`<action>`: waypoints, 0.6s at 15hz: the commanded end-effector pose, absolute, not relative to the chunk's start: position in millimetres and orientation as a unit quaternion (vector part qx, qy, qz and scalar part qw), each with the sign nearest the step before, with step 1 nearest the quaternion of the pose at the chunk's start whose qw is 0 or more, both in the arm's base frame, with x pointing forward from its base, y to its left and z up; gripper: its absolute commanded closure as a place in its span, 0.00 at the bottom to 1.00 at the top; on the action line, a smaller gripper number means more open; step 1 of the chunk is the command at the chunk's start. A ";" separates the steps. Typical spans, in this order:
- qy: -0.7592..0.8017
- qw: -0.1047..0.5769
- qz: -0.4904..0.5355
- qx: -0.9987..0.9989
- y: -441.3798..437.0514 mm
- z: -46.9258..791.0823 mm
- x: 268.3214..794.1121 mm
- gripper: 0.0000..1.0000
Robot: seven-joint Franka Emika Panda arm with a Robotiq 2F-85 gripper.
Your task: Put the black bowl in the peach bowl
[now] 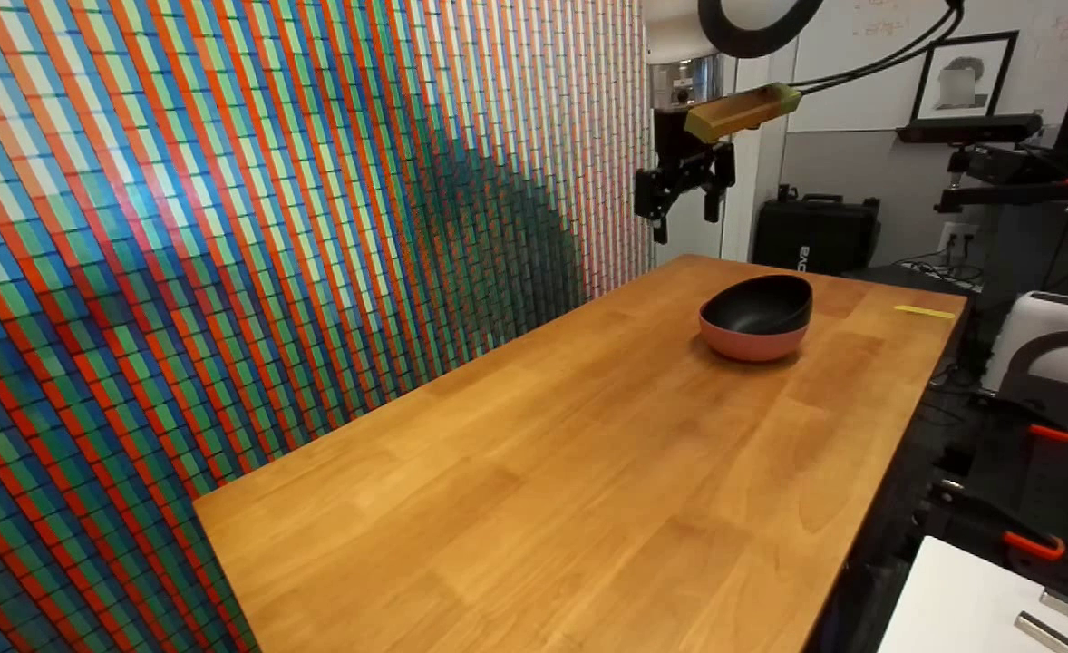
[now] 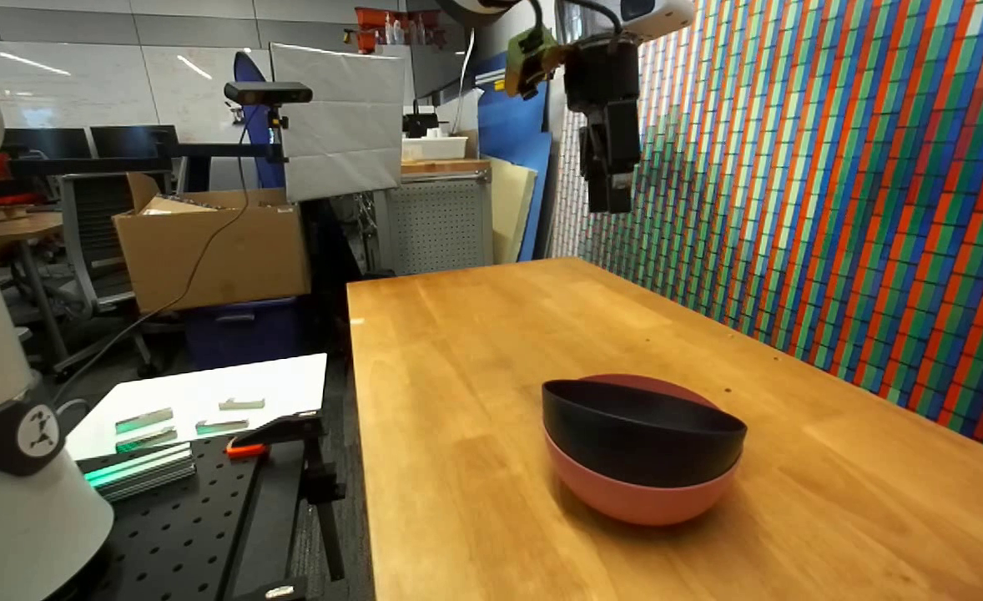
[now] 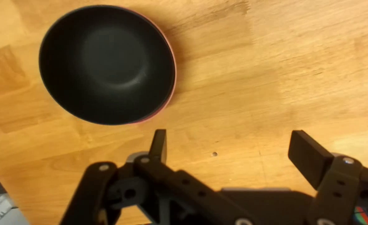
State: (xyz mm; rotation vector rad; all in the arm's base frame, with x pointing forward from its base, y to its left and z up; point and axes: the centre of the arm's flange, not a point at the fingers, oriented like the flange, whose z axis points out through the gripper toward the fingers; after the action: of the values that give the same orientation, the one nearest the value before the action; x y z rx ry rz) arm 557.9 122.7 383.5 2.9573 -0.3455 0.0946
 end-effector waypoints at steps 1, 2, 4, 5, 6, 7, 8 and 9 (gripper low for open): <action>-0.030 0.063 0.001 0.998 125.5 406.9 593.5 0.00; -0.014 0.059 0.000 0.998 126.0 411.8 596.0 0.00; 0.012 0.056 0.000 0.998 127.7 421.8 599.1 0.00; 0.023 0.058 -0.001 0.998 128.4 427.0 599.8 0.00; 0.030 0.059 -0.001 0.998 127.8 431.3 600.0 0.00; 0.039 0.061 -0.002 0.997 127.2 436.0 599.7 0.00; 0.039 0.064 -0.002 0.997 125.4 438.6 598.9 0.00; 0.038 0.069 -0.005 0.997 123.9 440.0 598.5 0.00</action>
State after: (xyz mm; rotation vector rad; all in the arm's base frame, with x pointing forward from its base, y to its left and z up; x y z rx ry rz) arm 589.3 127.0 424.5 3.0049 0.0770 0.0169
